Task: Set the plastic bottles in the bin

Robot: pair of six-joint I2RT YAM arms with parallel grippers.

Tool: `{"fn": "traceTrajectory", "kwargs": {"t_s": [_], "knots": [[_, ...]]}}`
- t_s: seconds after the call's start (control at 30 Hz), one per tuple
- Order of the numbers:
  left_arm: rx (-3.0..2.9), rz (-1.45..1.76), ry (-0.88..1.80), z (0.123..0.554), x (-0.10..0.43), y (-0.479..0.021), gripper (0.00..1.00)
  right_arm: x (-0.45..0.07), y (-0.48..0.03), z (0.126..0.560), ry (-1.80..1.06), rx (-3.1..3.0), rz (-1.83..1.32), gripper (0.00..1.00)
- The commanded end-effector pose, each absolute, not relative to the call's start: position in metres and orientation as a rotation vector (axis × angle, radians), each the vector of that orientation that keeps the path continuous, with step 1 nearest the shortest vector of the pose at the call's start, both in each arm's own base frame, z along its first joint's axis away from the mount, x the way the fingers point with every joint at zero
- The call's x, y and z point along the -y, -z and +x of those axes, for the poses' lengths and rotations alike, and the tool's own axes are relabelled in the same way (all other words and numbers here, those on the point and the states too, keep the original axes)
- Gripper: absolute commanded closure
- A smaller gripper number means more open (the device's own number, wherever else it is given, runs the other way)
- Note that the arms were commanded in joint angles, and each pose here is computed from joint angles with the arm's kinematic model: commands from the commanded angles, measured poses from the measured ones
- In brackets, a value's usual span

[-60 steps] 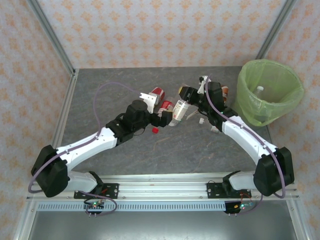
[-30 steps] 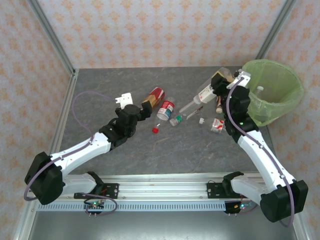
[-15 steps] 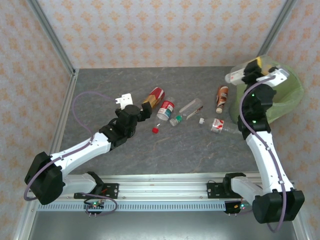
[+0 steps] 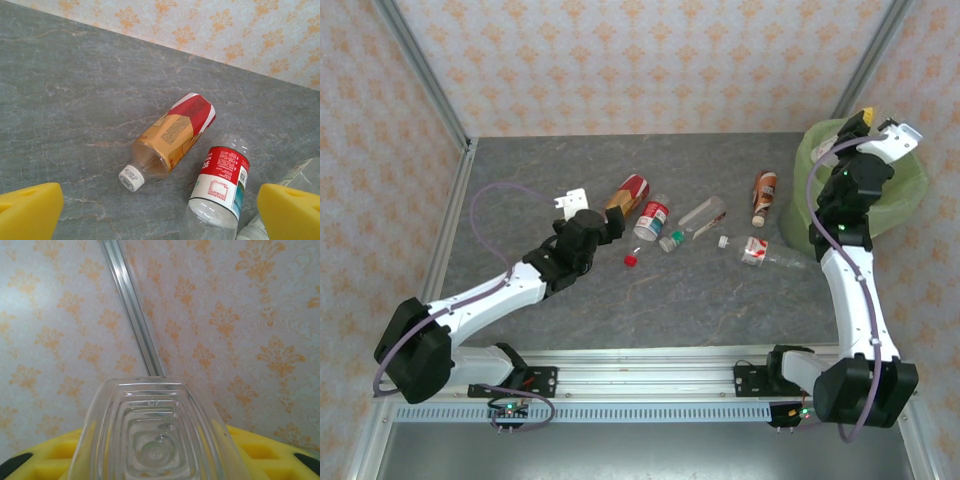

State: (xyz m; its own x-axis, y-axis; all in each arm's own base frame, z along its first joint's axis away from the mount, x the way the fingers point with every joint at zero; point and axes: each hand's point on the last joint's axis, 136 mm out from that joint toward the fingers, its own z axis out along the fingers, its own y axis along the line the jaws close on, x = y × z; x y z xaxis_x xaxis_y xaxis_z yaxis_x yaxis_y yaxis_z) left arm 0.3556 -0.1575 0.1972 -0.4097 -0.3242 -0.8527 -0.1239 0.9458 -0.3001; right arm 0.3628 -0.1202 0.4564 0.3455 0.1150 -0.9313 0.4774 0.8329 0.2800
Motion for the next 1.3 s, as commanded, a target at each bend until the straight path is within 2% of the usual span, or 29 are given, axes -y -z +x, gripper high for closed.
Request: {"fn": "traceTrajectory", "kwargs": {"t_s": [0.0, 0.3, 0.47, 0.77, 1.27], "knots": [[-1.998, -0.333, 0.228, 0.361, 0.159, -0.202, 0.0, 0.118, -0.463, 0.37, 0.317, -1.238, 0.478, 1.0], [-2.016, -0.329, 0.241, 0.364, 0.165, -0.196, 0.0, 0.126, -0.427, 0.401, 0.359, -1.349, 0.467, 1.0], [-2.016, -0.327, 0.241, 0.363, 0.164, -0.197, 0.0, 0.153, -0.413, 0.402, 0.456, -1.331, 0.587, 1.0], [-2.029, -0.331, 0.233, 0.36, 0.162, -0.192, 0.0, 0.181, -0.373, 0.418, 0.382, -1.429, 0.73, 0.98], [-2.044, -0.334, 0.222, 0.36, 0.162, -0.188, 0.0, 0.192, -0.321, 0.435, 0.405, -1.598, 0.856, 0.72]]}}
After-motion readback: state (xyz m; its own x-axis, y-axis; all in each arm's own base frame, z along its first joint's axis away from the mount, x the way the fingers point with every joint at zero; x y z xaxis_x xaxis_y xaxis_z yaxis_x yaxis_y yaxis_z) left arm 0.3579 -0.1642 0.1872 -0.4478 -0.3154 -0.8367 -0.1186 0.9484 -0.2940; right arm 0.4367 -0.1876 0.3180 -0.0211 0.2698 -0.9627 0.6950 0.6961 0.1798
